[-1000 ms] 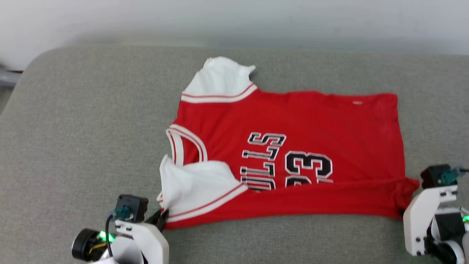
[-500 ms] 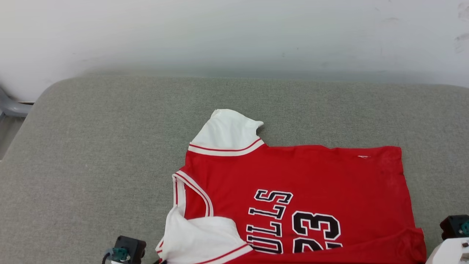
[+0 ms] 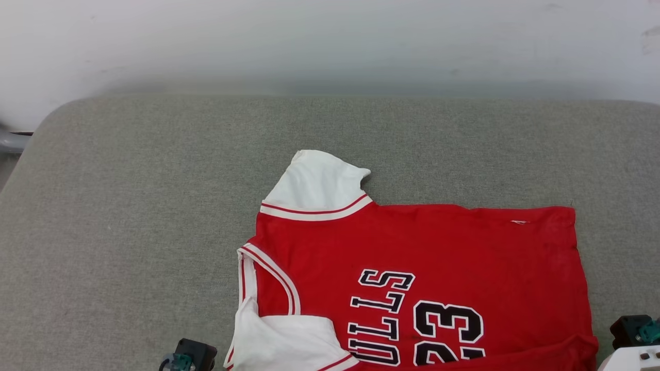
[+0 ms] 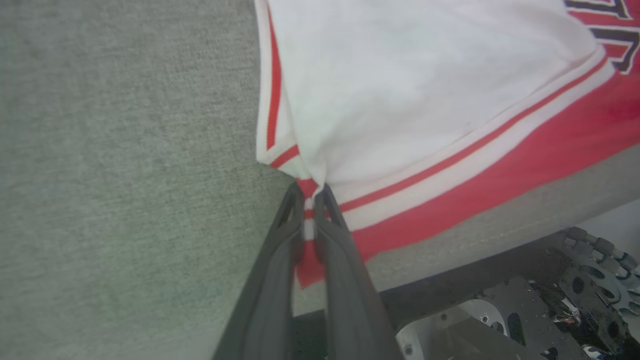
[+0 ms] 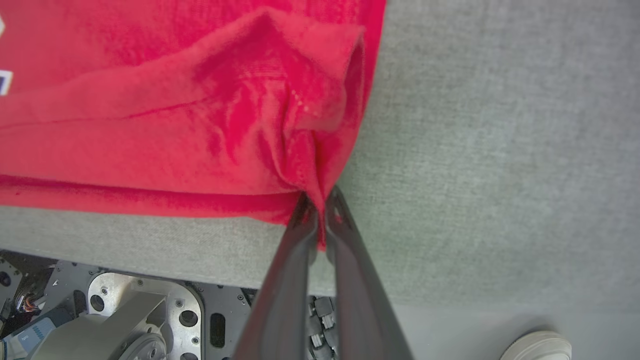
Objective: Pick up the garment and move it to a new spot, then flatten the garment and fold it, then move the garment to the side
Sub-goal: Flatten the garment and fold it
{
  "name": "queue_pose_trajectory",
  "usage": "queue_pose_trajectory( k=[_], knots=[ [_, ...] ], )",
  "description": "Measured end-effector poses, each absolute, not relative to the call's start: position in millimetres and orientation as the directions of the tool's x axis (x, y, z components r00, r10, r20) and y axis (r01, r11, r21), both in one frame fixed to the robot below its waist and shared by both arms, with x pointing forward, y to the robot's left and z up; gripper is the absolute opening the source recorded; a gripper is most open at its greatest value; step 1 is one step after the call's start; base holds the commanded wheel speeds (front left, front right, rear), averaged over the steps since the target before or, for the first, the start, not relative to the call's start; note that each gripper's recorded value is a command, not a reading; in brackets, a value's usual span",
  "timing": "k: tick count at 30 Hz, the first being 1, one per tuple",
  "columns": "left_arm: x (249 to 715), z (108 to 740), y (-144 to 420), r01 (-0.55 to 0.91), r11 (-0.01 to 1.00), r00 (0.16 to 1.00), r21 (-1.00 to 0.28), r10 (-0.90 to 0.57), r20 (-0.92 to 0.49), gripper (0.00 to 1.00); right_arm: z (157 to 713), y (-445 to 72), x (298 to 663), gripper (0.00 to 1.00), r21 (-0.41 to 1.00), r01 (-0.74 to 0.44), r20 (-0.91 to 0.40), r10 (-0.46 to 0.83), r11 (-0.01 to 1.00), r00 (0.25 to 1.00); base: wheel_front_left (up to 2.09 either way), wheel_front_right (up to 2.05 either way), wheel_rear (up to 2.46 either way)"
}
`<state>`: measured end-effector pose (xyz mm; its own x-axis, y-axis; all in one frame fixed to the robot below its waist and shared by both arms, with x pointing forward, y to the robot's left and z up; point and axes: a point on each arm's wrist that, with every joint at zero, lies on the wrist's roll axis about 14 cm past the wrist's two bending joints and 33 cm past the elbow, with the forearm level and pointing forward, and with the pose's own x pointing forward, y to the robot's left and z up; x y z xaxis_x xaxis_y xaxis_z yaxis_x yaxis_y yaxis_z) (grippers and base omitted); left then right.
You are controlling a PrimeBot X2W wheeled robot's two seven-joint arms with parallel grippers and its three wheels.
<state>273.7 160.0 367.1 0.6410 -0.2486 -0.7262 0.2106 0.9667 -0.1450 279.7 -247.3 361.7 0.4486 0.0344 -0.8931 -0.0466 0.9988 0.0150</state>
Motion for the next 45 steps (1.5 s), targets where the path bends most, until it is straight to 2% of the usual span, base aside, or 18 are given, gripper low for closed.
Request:
queue_pose_trajectory(
  k=[7,8,9,10,16,19,25,29,34,36,37,38,45],
  knots=[
    [275.2,359.1,162.2,0.212,0.968,0.627,-0.138,-0.242,-0.740,0.00,356.1,-249.5,283.6,0.00,0.005,-0.048,-0.896,0.026,0.999,0.443,0.00,0.00,0.00],
    [275.1,358.8,162.8,0.210,0.968,0.628,-0.136,-0.240,-0.740,0.33,356.3,-249.1,284.5,0.39,0.006,-0.049,-0.894,0.027,0.999,0.448,0.00,0.00,0.00],
    [275.2,359.0,163.2,0.209,0.969,0.630,-0.134,-0.238,-0.739,0.88,357.0,-248.8,285.8,1.00,0.004,-0.053,-0.890,0.027,0.999,0.454,0.00,0.00,0.00],
    [275.8,359.8,163.9,0.207,0.970,0.635,-0.131,-0.235,-0.736,1.00,358.1,-248.5,287.1,1.00,0.003,-0.055,-0.887,0.028,0.998,0.461,0.00,0.00,0.00],
    [287.2,374.9,174.5,0.188,0.977,0.695,-0.097,-0.202,-0.690,1.00,373.4,-248.7,300.2,1.00,0.000,-0.064,-0.850,0.034,0.998,0.526,0.00,0.00,0.00],
    [298.4,391.7,177.8,0.185,0.979,0.740,-0.085,-0.196,-0.643,1.00,391.6,-249.8,312.7,1.00,-0.006,-0.068,-0.809,0.035,0.998,0.587,0.00,0.00,0.00],
    [344.2,447.2,171.4,0.225,0.972,0.844,-0.069,-0.230,-0.484,1.00,434.7,-251.3,338.4,1.00,-0.036,-0.079,-0.712,0.030,0.996,0.701,0.00,0.00,0.00],
    [383.2,485.3,157.7,0.293,0.954,0.873,-0.059,-0.292,-0.390,1.00,459.1,-244.3,354.1,1.00,-0.042,-0.094,-0.658,0.044,0.995,0.752,0.00,0.00,0.00],
    [432.8,511.0,140.2,0.404,0.915,0.848,-0.008,-0.378,-0.372,1.00,471.3,-236.9,366.4,1.00,-0.042,-0.106,-0.629,0.056,0.993,0.775,0.00,0.00,0.00],
    [452.4,513.1,131.9,0.440,0.898,0.825,-0.011,-0.409,-0.390,1.00,471.5,-232.6,371.2,1.00,-0.035,-0.111,-0.625,0.065,0.993,0.778,0.00,0.00,0.00],
    [484.5,517.0,122.4,0.465,0.883,0.798,-0.056,-0.446,-0.406,1.00,467.2,-229.4,376.1,1.00,-0.022,-0.107,-0.627,0.070,0.994,0.776,0.00,0.00,0.00],
    [496.0,518.1,119.1,0.470,0.880,0.790,-0.070,-0.455,-0.412,1.00,465.1,-229.5,377.8,1.00,-0.019,-0.102,-0.628,0.068,0.995,0.775,0.00,0.00,0.00],
    [545.5,478.0,106.1,0.510,0.857,0.676,-0.069,-0.450,-0.583,1.00,444.0,-240.5,382.2,1.00,-0.027,-0.063,-0.664,0.029,0.998,0.747,0.00,0.00,0.00]
  ],
)
